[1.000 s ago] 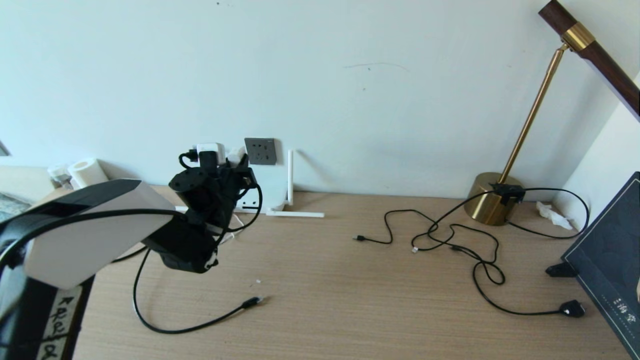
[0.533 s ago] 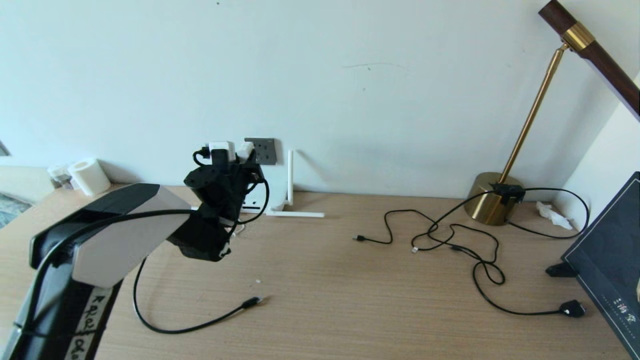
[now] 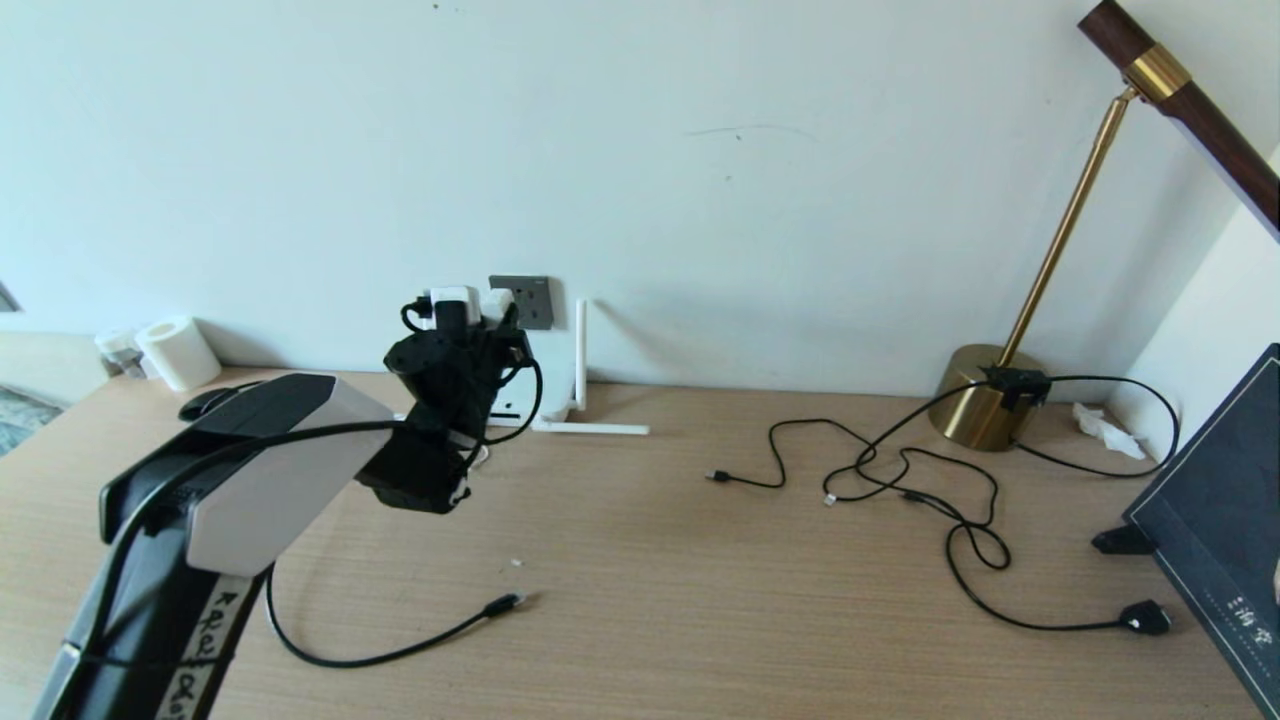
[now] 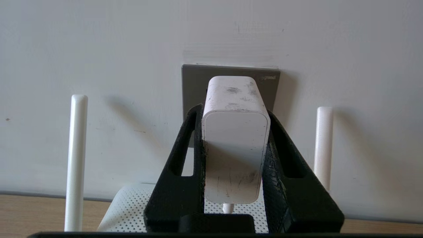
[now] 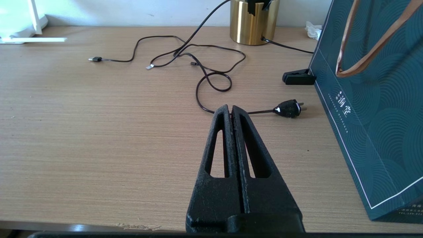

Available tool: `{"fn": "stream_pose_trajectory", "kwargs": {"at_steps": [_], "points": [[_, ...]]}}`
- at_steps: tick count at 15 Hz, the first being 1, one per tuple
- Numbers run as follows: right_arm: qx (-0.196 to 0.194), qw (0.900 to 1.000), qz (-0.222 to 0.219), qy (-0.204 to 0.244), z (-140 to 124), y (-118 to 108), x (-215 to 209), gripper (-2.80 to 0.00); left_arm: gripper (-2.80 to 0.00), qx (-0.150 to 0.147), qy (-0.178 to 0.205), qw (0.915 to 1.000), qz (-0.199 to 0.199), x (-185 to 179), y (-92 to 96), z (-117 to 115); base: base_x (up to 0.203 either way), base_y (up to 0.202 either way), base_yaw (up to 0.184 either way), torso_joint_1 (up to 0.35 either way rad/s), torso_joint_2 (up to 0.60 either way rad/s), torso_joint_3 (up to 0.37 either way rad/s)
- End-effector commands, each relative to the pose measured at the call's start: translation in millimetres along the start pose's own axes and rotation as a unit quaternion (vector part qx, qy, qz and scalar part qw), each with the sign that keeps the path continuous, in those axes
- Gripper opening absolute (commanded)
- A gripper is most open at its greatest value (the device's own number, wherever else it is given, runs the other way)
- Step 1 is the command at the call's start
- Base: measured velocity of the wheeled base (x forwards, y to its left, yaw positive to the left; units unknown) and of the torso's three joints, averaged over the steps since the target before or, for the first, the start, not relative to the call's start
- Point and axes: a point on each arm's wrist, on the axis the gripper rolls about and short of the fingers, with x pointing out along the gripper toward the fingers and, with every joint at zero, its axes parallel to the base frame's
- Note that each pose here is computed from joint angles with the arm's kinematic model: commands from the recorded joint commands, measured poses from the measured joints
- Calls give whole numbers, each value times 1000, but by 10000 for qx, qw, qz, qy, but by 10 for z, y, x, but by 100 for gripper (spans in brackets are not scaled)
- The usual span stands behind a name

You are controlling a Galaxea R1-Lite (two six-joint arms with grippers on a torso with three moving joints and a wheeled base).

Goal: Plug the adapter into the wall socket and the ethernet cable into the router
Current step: Align plug and socket

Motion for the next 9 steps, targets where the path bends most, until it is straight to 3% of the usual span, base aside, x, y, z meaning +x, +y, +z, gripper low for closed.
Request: {"fn": "stream_pose_trajectory", "kwargs": {"at_steps": [1, 9], "points": [[0, 10000, 2, 8, 0, 0, 1, -280, -280, 13, -12, 10000, 24, -1, 21, -45, 0, 0, 0, 0, 0, 0], [0, 10000, 2, 8, 0, 0, 1, -280, -280, 65, 65, 10000, 18, -34, 88, -145, 0, 0, 0, 0, 0, 0]]}}
